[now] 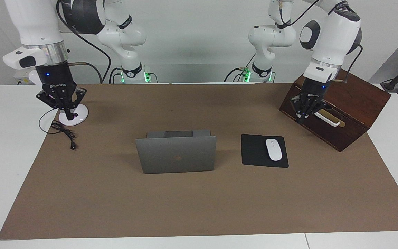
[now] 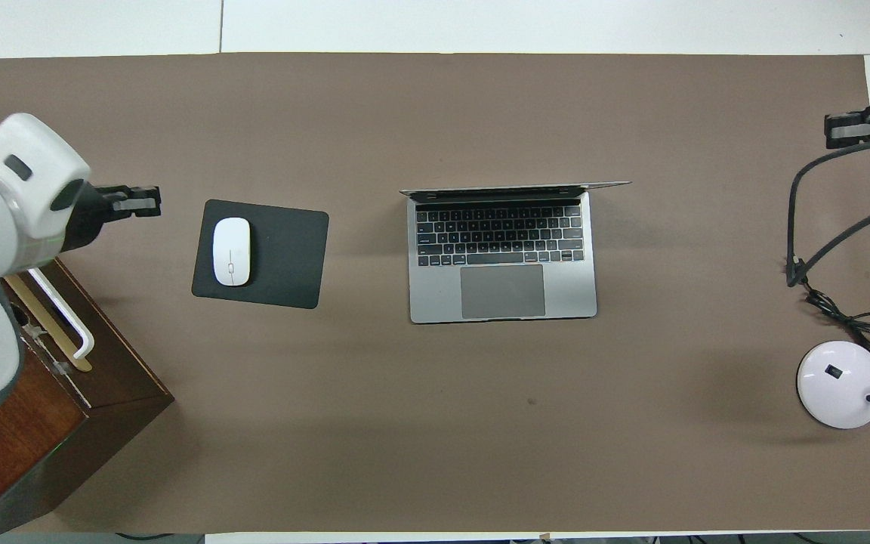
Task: Close laptop with both arms
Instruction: 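Reach the left gripper toward the laptop front while the right gripper reaches the lid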
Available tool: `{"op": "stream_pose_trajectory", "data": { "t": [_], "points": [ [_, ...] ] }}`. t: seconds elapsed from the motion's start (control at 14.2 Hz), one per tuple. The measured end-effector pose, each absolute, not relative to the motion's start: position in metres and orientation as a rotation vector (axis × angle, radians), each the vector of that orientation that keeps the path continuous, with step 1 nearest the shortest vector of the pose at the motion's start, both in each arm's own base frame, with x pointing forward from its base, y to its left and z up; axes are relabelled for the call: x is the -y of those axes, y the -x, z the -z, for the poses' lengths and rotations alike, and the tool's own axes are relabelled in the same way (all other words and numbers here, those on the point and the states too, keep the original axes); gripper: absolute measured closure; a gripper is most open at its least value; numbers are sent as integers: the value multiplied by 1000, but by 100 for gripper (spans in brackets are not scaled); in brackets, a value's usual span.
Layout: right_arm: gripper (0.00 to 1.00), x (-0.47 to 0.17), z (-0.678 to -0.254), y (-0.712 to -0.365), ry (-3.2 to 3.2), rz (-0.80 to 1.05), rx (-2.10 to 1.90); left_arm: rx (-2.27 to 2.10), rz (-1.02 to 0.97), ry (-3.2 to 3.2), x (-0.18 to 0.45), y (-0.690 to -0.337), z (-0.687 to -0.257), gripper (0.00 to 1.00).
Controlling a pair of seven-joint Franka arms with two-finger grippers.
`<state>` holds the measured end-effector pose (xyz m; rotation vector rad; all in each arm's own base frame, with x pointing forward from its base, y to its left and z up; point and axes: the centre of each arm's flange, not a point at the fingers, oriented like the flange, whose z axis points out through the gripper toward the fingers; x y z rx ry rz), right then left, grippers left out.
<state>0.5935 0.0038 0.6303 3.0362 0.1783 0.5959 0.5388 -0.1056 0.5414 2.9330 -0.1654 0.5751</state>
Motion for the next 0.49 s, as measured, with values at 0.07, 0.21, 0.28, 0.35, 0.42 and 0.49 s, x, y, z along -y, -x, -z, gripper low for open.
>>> {"op": "stream_pose_trajectory", "data": {
  "t": [0.07,0.21,0.28,0.35,0.42,0.49],
  "points": [
    [99,-15,-629,-596,-3043,-610,-165,226,-595,-2923,119,-530,-531,99],
    [99,-39,-626,-597,-3066,-623,-119,351,-624,-2902,146,-508,-505,99],
    [99,-48,-625,-598,-3074,-632,-100,401,-635,-2890,158,-497,-494,99],
    [99,-54,-624,-599,-3081,-634,-79,446,-647,-2877,170,-487,-485,99],
    [99,-60,-622,-599,-3090,-634,-52,485,-658,-2863,182,-479,-477,99],
    [99,-67,-620,-600,-3099,-639,-20,520,-667,-2849,194,-472,-471,99]
  ]
}}
